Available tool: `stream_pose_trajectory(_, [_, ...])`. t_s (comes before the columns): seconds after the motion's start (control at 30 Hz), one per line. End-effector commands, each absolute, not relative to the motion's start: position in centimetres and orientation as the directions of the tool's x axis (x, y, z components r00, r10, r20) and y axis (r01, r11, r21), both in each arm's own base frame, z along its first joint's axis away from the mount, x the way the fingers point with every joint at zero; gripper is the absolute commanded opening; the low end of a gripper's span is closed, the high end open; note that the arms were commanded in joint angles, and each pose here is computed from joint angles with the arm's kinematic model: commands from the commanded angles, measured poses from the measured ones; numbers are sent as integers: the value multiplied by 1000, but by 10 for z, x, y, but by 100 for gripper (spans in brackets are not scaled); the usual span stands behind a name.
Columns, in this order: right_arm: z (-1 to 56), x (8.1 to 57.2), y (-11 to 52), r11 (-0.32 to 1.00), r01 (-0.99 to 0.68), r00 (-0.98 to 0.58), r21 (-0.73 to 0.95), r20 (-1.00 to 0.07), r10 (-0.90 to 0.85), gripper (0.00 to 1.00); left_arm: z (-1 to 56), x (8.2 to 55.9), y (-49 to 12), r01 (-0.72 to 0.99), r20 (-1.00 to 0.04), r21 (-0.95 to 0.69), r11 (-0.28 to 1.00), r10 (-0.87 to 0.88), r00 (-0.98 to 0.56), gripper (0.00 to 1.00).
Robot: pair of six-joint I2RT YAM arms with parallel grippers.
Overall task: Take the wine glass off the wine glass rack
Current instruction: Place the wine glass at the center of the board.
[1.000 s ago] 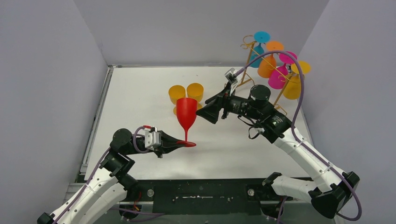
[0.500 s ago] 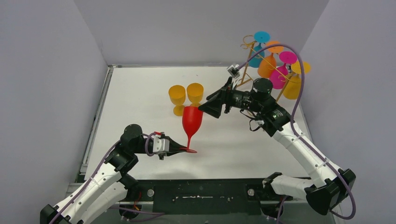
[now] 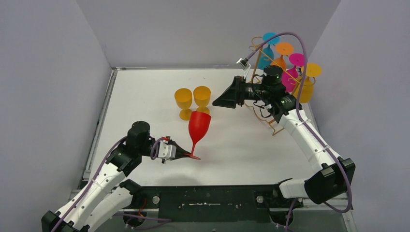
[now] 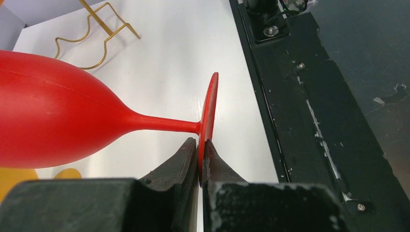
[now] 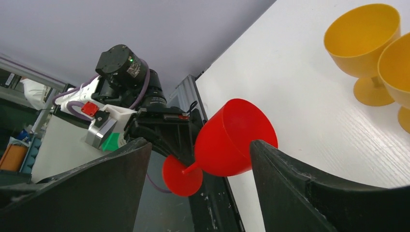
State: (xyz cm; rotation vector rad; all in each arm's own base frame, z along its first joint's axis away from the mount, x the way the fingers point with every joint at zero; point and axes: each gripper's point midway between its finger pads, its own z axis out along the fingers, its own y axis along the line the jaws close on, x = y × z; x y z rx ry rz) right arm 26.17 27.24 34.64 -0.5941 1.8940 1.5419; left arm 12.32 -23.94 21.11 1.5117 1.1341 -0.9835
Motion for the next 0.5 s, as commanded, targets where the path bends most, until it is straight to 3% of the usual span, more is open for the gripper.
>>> stream_pose_trajectory(0.0, [368, 251, 277, 131, -730, -677, 670, -736, -6, 75, 229, 118, -236, 943, -940, 295, -150, 132, 315, 0])
stream_pose_trajectory(0.23, [349, 267, 291, 219, -683, -723, 697, -687, -65, 67, 226, 138, -233, 935, -926, 352, -31, 131, 353, 0])
stream_pose_trajectory(0.47, [334, 261, 312, 184, -676, -737, 714, -655, -169, 67, 225, 121, -235, 944, -945, 310, -114, 69, 319, 0])
